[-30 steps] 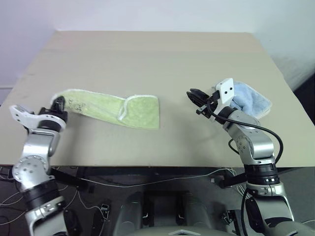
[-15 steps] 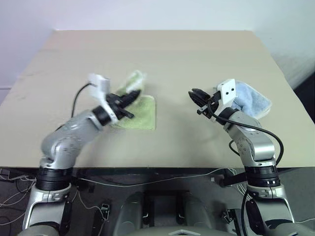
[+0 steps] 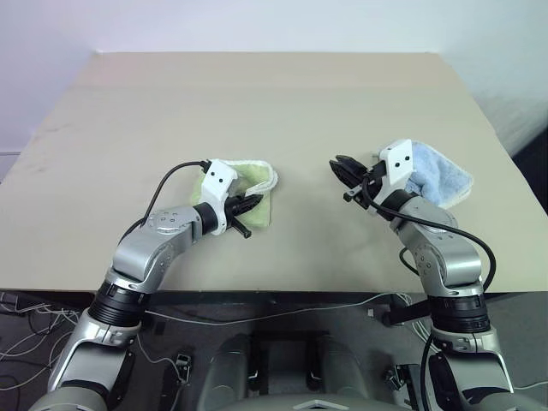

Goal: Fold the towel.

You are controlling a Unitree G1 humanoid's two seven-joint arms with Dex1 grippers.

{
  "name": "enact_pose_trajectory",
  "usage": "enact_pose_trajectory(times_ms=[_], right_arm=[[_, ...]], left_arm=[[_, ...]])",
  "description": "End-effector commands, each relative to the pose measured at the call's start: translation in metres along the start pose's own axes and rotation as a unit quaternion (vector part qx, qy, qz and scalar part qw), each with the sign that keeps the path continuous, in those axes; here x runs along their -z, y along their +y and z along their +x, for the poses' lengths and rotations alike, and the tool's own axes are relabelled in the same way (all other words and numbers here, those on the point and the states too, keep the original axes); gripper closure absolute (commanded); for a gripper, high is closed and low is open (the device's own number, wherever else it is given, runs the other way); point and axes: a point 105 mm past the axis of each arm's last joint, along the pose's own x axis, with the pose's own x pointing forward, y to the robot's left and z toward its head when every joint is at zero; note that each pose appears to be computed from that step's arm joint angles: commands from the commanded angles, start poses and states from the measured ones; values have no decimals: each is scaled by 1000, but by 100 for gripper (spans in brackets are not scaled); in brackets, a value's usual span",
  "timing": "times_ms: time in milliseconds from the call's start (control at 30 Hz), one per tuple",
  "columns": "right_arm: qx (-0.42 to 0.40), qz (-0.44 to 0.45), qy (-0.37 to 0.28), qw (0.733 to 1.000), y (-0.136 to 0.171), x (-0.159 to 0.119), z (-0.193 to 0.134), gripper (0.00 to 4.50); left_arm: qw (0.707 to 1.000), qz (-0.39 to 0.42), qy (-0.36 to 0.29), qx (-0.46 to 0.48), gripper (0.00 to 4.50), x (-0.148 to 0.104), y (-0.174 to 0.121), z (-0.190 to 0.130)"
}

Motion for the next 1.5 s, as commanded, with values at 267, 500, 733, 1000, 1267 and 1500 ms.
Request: enact_pose_trajectory(times_ms=[267,500,733,1000,1267,1500], right_arm=[[-23,-8,-28,999,10,-16,6,384],[-58,6,-40,998,28,-21,21,401],[-126,36,-51,990,75,-27,56,450],[-170,74,29,982,116,16,84,450],[-172,49,136,974,126,80,80,450],[-161,57,88,981,123,70,77,450]], left_arm=[[992,-78,-80,61,87,-27,-16,-40],[982,-112,-148,-41,0,-51,38,-74],[979,-13,-106,-174,127,-34,86,-63],[984,-21,-90,-152,411,-12,73,-42],[983,39,36,-174,446,50,73,-44],[982,13,8,-188,446,48,74,-50]])
